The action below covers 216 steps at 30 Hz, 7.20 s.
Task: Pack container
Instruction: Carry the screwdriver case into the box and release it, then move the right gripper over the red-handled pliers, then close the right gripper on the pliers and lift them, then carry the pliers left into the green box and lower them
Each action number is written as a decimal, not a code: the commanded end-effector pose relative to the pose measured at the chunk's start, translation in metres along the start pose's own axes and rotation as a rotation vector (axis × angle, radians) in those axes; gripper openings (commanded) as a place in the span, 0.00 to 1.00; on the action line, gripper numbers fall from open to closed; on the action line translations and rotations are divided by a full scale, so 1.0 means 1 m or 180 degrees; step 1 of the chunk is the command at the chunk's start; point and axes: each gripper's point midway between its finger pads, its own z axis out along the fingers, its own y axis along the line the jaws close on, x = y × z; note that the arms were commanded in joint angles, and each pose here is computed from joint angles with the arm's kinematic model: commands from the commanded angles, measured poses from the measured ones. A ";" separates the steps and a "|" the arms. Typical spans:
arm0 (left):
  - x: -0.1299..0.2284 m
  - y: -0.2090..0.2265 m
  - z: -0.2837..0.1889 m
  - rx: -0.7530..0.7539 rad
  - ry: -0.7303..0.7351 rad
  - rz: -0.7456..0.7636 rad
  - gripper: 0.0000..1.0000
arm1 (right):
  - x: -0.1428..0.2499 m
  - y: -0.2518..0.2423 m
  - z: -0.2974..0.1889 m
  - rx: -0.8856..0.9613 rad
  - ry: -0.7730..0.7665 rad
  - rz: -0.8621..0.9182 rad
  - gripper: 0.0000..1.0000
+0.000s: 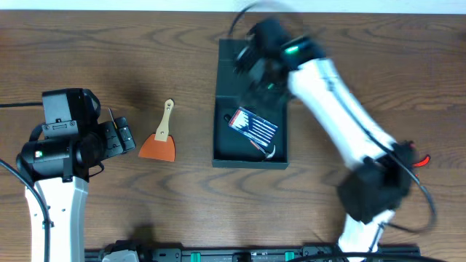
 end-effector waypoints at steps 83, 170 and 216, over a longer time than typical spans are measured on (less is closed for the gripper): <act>-0.001 0.003 -0.006 -0.0020 -0.0016 -0.0049 0.98 | 0.381 -0.176 0.116 0.0301 0.1157 0.4116 0.93; 0.001 0.003 -0.006 -0.0024 -0.0006 -0.0048 0.99 | 0.255 -0.160 0.047 0.0097 0.0962 0.3171 0.01; 0.005 0.043 -0.029 -0.0224 -0.0187 -0.0503 0.99 | 0.014 0.122 0.064 -0.1294 0.0811 -0.1191 0.01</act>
